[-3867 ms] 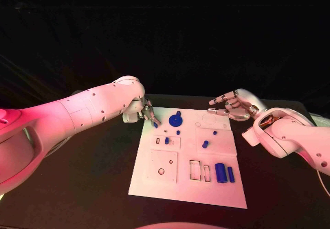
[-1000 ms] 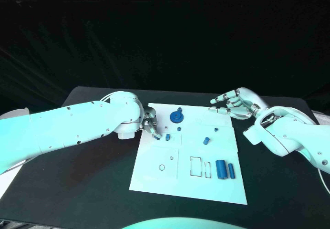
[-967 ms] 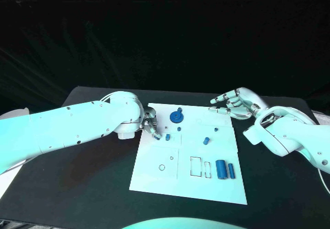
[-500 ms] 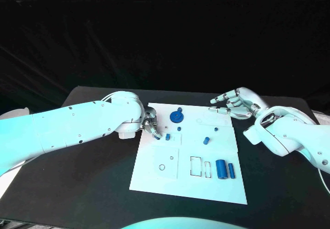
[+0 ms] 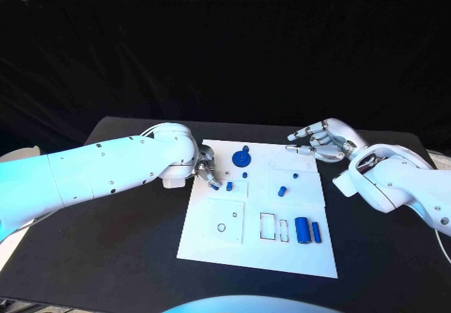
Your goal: Assemble the parts on the task board
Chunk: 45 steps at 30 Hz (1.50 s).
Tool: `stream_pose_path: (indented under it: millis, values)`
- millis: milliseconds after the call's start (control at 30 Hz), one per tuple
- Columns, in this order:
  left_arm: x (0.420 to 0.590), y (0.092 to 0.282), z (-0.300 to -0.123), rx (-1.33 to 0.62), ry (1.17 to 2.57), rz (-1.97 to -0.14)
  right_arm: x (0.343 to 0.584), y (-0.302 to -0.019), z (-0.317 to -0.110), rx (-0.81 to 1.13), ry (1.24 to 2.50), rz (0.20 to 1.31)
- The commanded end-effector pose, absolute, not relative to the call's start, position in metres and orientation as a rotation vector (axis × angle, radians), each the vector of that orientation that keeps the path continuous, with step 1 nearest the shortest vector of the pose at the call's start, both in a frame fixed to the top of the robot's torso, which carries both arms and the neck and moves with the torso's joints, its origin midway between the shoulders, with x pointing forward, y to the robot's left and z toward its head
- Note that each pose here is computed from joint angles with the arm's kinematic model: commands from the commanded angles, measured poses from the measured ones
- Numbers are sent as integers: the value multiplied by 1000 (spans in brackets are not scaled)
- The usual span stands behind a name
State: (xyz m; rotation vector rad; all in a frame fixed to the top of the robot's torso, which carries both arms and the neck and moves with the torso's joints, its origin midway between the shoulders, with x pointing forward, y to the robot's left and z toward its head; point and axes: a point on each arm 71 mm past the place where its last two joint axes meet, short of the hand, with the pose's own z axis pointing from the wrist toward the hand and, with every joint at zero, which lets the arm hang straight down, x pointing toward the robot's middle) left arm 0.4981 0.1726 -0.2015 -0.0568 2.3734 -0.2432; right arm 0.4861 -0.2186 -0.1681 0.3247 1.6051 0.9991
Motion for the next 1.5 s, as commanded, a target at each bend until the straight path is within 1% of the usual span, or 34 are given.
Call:
stream_pose_path:
  millis: [33,300,600,1200,1500]
  values:
    - [491,170,-213,-23,2457,-231,485,-217,-169,309,1615,1004]
    - [491,170,-214,-16,2471,-223,485,-217,-169,308,1616,1006]
    - [493,172,-214,-45,2453,-218,485,-218,-169,308,1616,1001]
    - [497,167,-215,-58,2439,-231,484,-218,-169,305,1621,1004]
    - [497,169,-216,-51,2452,-218,484,-218,-169,305,1621,1003]
